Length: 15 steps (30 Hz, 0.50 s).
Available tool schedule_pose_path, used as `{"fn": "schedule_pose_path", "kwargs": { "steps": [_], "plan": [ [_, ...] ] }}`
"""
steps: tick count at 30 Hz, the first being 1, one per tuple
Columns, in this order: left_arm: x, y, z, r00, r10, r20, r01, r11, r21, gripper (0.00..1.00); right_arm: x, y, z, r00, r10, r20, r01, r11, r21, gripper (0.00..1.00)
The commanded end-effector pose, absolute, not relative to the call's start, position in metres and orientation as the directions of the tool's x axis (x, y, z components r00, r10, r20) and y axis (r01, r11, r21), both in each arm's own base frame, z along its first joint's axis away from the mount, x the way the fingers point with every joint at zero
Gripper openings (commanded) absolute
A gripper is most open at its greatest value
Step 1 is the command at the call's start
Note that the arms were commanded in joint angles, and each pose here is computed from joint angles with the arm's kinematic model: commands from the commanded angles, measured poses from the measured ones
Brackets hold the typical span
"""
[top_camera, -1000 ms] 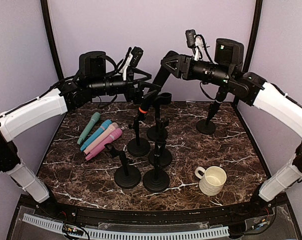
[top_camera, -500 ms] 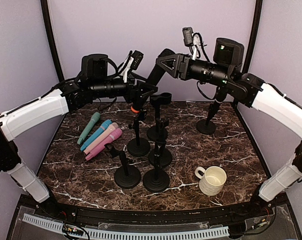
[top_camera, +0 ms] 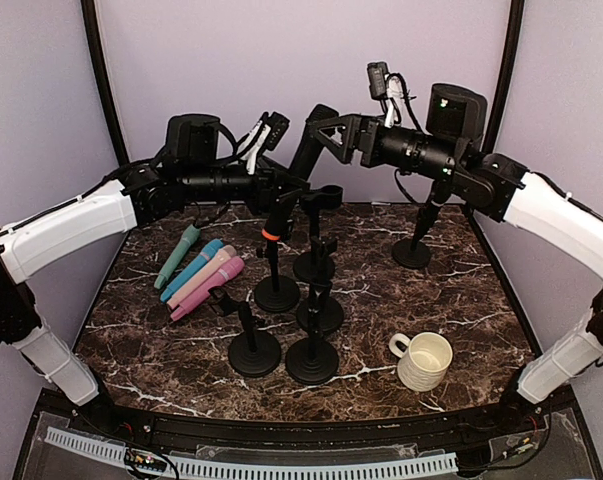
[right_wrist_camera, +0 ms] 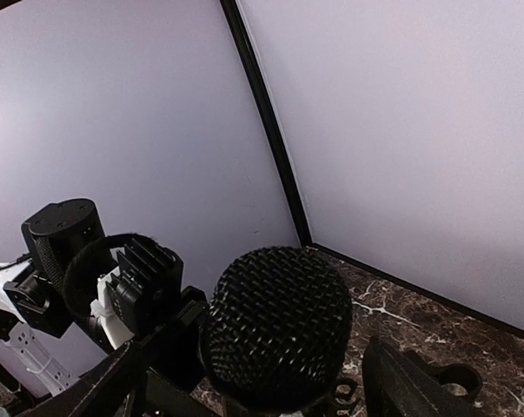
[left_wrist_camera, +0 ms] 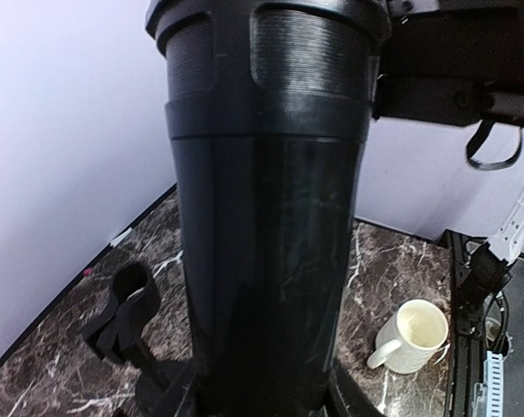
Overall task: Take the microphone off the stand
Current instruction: Pass from the right arm to the left, then place the microphone at the center of the board.
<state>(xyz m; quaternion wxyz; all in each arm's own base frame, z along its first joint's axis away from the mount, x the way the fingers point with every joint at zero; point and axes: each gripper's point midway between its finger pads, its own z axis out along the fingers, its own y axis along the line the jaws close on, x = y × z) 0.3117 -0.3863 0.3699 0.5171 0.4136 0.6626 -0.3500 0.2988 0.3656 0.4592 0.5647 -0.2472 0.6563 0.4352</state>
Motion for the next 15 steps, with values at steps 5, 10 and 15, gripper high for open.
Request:
{"fn": "schedule_pose_path", "kwargs": {
  "steps": [5,10,15],
  "plan": [
    [0.334,-0.283,0.376,-0.212,0.228,-0.950,0.749,0.662,-0.008,0.18,0.309,0.297,0.480,-0.139,0.246,-0.959,-0.653,0.705,0.275,0.90],
    [0.342,-0.210,0.325,-0.362,0.299,-0.883,0.603,0.797,0.023,0.18,0.325,0.253,0.455,-0.176,0.270,-0.947,-0.536,0.781,0.322,0.89],
    [0.327,-0.177,0.245,-0.505,0.418,-0.755,0.555,0.828,0.087,0.18,0.340,0.203,0.425,-0.216,0.330,-0.919,-0.407,0.825,0.392,0.87]
  ]
}}
